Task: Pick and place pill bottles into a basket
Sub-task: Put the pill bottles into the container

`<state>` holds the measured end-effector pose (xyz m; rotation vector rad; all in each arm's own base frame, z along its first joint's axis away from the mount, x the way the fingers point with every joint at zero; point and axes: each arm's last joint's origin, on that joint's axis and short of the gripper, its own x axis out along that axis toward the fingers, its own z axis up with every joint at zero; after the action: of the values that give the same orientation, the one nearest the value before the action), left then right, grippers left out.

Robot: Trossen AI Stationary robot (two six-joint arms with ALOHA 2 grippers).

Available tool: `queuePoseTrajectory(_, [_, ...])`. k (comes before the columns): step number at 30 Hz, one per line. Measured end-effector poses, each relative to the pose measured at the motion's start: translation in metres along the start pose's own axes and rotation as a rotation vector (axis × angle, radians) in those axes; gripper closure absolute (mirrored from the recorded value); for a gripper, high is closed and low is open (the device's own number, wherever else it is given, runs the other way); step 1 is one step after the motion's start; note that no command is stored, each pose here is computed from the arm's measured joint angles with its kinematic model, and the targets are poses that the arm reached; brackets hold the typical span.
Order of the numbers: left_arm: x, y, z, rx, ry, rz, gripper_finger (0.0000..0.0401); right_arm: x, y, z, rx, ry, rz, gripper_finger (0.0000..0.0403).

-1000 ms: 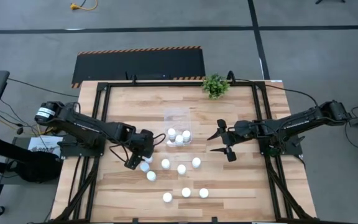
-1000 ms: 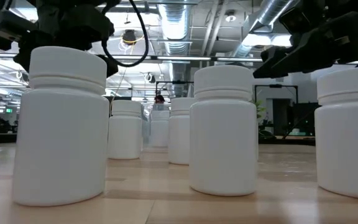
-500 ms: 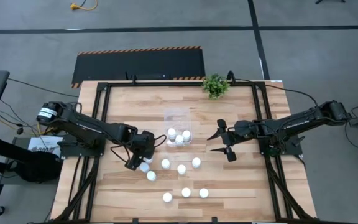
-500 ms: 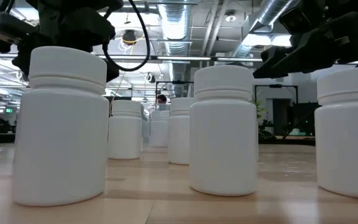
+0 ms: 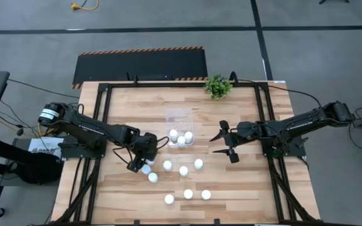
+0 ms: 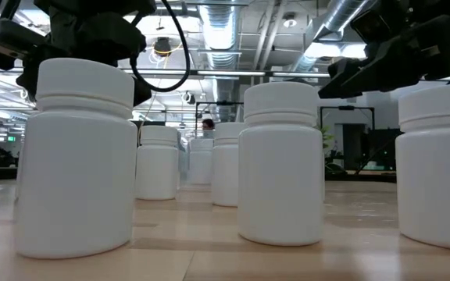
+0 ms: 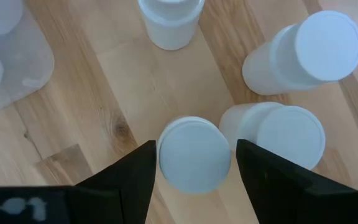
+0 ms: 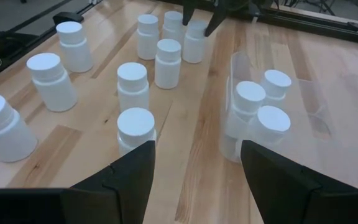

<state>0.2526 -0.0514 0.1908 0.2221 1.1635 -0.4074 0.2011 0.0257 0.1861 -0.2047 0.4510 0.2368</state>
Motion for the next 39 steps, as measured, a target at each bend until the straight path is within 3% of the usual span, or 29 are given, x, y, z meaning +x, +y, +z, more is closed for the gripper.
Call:
queuePoseTrajectory(9, [0.000, 0.000, 0.000, -0.017, 0.001, 0.006, 0.0194, 0.000, 0.000, 0.000, 0.000, -0.001, 0.000, 0.0173])
queuePoseTrajectory(18, [0.000, 0.000, 0.000, -0.018, -0.002, 0.004, 0.0257, 0.000, 0.000, 0.000, 0.000, 0.000, 0.000, 0.0173])
queuePoseTrajectory(26, [-0.001, 0.001, 0.002, -0.019, -0.024, 0.009, 0.0227, 0.000, 0.000, 0.000, -0.001, -0.001, 0.000, 0.0173])
queuePoseTrajectory(34, [-0.023, 0.002, 0.021, 0.003, -0.036, 0.033, 0.0257, 0.000, 0.000, 0.000, -0.002, -0.001, 0.000, 0.0173])
queuePoseTrajectory(39, [-0.045, 0.006, 0.036, 0.044, -0.052, 0.098, 0.0243, 0.000, 0.000, 0.000, -0.011, -0.002, 0.000, 0.0173])
